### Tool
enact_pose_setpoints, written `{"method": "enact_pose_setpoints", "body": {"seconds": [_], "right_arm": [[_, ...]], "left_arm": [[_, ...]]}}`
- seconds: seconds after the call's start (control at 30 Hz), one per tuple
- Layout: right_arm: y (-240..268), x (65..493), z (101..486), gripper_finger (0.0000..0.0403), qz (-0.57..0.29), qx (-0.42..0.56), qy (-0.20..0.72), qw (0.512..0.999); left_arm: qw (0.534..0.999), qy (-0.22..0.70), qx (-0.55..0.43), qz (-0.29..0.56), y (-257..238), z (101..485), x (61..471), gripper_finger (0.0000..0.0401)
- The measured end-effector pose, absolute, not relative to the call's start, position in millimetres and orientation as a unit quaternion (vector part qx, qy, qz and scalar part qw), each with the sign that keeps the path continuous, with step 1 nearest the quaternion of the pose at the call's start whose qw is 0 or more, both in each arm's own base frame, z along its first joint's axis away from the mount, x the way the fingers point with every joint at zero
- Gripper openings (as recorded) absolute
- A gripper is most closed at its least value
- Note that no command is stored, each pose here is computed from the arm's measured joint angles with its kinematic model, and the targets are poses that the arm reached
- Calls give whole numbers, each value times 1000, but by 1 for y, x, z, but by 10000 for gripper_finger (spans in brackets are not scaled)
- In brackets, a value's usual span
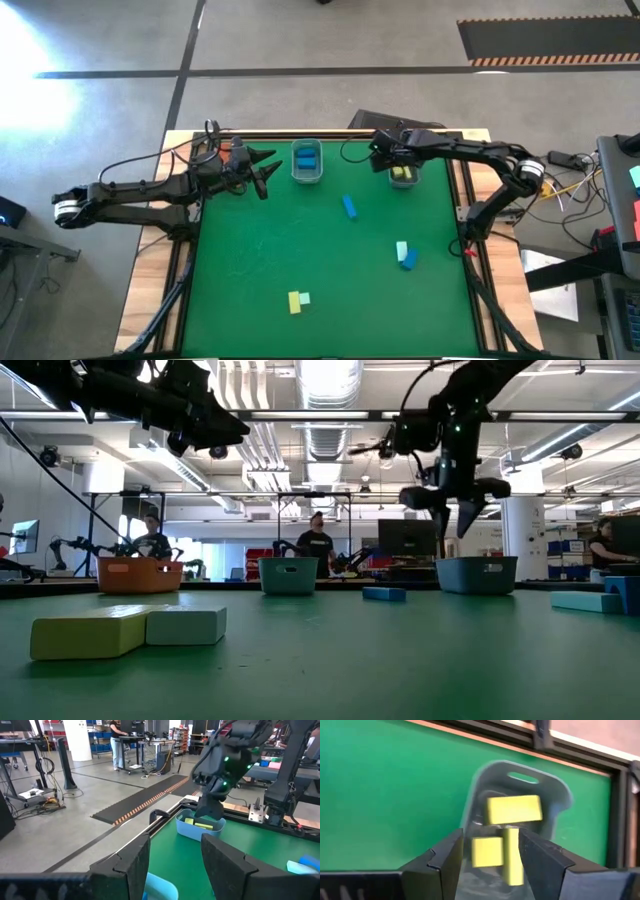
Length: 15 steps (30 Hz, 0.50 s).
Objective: Sort & place blocks by color
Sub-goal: Put the blue block into the blue bin
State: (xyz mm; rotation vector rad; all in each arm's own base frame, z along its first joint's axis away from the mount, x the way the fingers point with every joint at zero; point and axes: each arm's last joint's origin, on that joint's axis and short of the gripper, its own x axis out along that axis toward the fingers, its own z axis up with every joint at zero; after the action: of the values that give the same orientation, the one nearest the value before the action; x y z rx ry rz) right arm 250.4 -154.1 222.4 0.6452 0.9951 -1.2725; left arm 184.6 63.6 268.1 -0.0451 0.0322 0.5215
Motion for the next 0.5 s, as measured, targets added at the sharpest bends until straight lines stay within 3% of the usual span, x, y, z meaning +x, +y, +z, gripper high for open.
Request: {"method": "enact_pose_setpoints", "body": {"seconds": [0.5], "right_arm": [[-81,292,251,167,-464,254,428,733]], "left_arm": [[966,16,-22,258,64,268,185,161]]}}
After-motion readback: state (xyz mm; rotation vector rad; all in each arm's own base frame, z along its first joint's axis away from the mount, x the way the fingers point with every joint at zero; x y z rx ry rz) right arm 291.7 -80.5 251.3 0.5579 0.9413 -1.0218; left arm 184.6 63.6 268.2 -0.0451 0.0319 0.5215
